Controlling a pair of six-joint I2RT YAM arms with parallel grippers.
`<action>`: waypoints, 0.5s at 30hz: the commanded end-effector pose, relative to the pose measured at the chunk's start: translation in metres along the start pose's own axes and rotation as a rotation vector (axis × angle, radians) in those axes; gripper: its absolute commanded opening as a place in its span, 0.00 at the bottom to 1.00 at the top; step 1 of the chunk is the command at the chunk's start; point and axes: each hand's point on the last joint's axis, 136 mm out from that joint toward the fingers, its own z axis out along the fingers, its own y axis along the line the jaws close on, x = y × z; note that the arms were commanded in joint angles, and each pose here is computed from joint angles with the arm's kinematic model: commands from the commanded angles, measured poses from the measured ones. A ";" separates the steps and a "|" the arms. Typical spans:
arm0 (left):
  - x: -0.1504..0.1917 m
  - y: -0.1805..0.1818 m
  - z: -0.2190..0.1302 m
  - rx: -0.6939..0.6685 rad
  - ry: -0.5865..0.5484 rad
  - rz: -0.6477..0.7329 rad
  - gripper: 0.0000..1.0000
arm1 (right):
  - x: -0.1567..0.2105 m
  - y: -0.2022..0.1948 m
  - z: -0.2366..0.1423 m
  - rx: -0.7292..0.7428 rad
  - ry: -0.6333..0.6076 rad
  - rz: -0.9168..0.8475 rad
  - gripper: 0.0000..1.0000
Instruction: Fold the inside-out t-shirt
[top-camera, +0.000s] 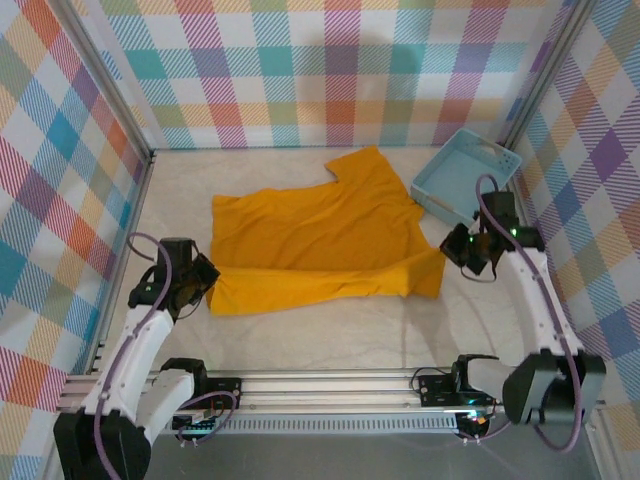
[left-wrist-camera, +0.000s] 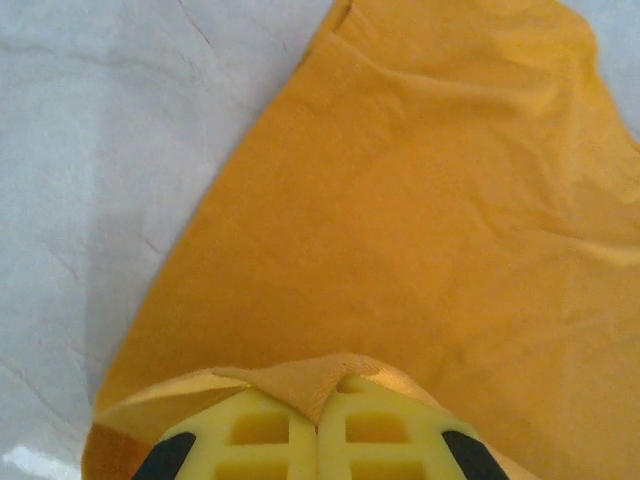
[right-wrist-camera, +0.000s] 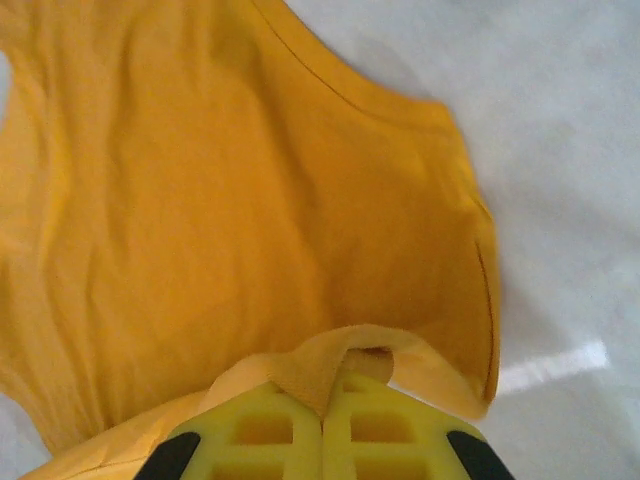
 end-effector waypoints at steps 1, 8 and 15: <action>-0.023 0.002 0.001 -0.054 -0.097 0.045 0.00 | -0.030 0.034 -0.001 -0.073 -0.048 -0.098 0.00; -0.035 0.006 0.020 -0.105 -0.113 0.079 0.02 | -0.048 0.063 0.033 -0.049 -0.012 -0.161 0.00; -0.037 0.007 0.050 -0.176 -0.047 0.097 0.03 | -0.057 0.086 0.066 -0.015 0.027 -0.238 0.04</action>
